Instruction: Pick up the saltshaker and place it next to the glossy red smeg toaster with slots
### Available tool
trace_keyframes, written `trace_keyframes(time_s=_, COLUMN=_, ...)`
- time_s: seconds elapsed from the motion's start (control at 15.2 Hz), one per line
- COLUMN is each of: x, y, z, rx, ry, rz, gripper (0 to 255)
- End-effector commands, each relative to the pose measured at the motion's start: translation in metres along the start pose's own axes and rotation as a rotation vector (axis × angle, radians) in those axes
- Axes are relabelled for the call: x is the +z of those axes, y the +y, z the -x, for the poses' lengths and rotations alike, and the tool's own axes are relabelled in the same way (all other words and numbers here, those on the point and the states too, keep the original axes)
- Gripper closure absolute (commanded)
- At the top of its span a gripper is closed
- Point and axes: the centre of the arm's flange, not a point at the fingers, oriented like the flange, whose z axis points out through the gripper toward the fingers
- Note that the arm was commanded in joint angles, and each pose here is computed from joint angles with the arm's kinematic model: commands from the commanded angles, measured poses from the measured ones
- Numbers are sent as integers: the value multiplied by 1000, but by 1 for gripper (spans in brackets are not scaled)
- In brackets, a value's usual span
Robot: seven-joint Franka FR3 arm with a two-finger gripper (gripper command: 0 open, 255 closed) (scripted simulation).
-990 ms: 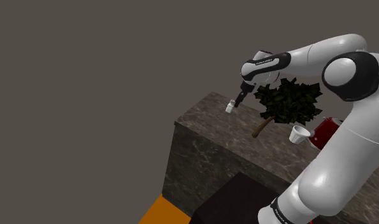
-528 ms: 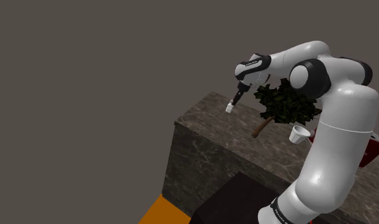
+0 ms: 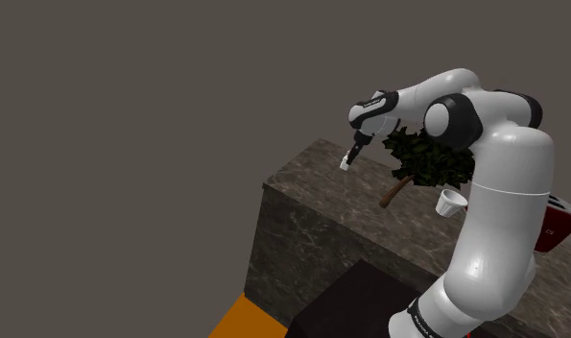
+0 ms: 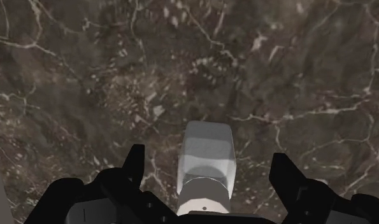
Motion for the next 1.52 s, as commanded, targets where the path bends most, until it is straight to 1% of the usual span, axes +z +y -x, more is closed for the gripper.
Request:
trace_keyframes(time_s=0.0, x=2, y=0, z=0, rx=0, ry=0, rz=0, gripper=0)
trace_keyframes(time_s=0.33, x=2, y=0, z=0, rx=0, ry=0, rz=0, gripper=0)
trace_keyframes(time_s=0.4, x=2, y=0, z=0, rx=0, ry=0, rz=0, gripper=255)
trace_keyframes(time_s=0.99, x=2, y=0, z=0, rx=0, ry=0, rz=0, gripper=255)
trace_keyframes(time_s=1.45, x=-35, y=4, z=-4, rx=0, ry=0, rz=0, gripper=255)
